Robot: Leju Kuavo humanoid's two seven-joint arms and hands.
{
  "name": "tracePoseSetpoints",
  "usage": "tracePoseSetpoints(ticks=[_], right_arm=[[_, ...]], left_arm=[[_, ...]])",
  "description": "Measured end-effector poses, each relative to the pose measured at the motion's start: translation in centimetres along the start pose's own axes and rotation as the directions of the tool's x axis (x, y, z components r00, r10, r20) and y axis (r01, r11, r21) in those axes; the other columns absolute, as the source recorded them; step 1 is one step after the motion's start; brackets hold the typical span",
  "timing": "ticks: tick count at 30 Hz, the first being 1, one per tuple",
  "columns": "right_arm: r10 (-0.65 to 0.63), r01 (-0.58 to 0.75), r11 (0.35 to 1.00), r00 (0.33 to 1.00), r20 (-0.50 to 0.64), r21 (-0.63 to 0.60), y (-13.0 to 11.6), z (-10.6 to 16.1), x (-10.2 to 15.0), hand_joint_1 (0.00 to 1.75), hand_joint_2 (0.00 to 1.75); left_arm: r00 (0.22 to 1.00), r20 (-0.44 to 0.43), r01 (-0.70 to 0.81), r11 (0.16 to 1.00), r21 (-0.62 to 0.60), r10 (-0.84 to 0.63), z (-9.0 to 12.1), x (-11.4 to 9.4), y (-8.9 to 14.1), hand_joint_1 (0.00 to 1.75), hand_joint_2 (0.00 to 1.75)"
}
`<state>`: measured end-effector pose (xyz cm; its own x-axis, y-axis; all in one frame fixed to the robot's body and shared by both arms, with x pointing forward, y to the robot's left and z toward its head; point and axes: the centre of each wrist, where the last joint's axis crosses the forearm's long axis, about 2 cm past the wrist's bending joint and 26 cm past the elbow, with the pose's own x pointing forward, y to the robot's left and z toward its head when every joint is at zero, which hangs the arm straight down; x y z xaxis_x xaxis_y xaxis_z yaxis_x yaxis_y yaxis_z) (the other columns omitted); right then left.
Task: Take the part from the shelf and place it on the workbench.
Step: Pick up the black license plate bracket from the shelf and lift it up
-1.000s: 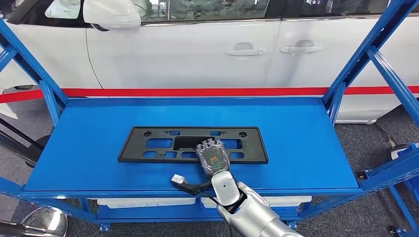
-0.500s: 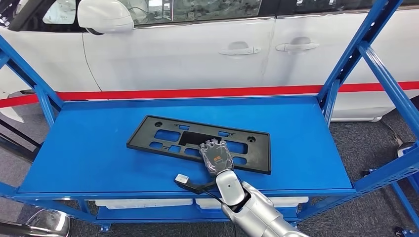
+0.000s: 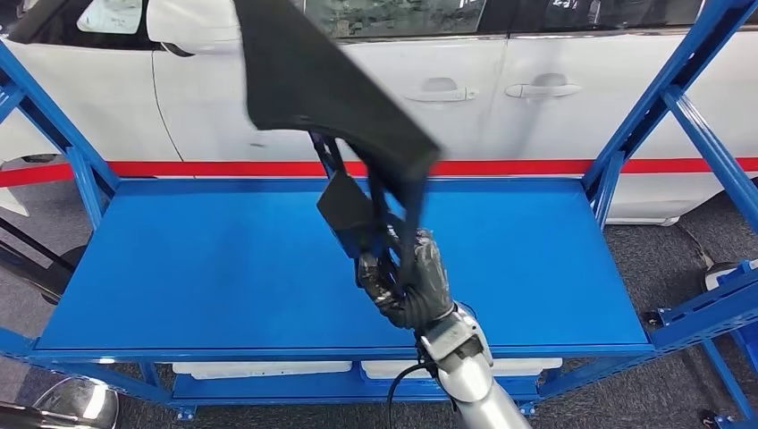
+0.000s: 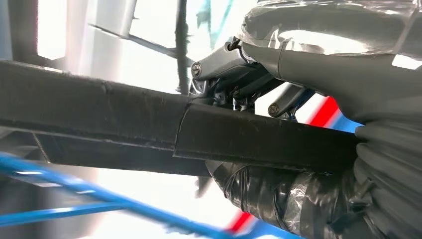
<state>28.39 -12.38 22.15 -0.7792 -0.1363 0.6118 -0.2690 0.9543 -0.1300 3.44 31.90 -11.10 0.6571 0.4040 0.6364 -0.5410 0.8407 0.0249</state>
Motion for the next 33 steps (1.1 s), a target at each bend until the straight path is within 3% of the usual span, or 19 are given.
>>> tracePoseSetpoints(ticks=[7,24,26,29,31,33], right_arm=[[-0.233,0.222,0.97,0.967,0.108,0.103,-0.5,-0.2,3.9,1.75,1.75],[-0.28,0.261,0.954,0.95,0.136,0.147,-0.8,0.1,5.1,1.75,1.75],[-0.373,0.342,0.916,0.919,0.129,0.211,-0.7,0.2,5.2,1.75,1.75],[-0.549,0.486,0.793,0.832,0.082,0.367,-0.1,0.8,5.3,1.75,1.75],[-0.586,0.515,0.737,0.81,0.033,0.438,0.5,1.7,5.1,1.75,1.75],[-0.577,0.511,0.722,0.817,-0.002,0.465,0.8,2.6,4.7,1.75,1.75]], left_arm=[[0.998,0.064,0.008,0.999,0.043,-0.011,-0.2,0.3,0.2,0.0,1.75],[0.997,0.079,0.02,0.998,0.052,-0.024,-0.6,0.8,0.6,0.0,1.75],[0.996,0.082,0.031,0.999,0.038,-0.034,-0.6,0.8,0.7,0.0,1.75],[0.996,0.084,0.039,0.999,0.021,-0.041,-0.6,1.0,0.8,0.0,1.75],[0.997,0.061,0.052,0.998,0.034,-0.054,-0.7,1.0,1.0,0.0,1.75],[0.997,0.013,0.073,0.996,0.059,-0.074,-0.6,0.9,1.3,0.0,1.75]])
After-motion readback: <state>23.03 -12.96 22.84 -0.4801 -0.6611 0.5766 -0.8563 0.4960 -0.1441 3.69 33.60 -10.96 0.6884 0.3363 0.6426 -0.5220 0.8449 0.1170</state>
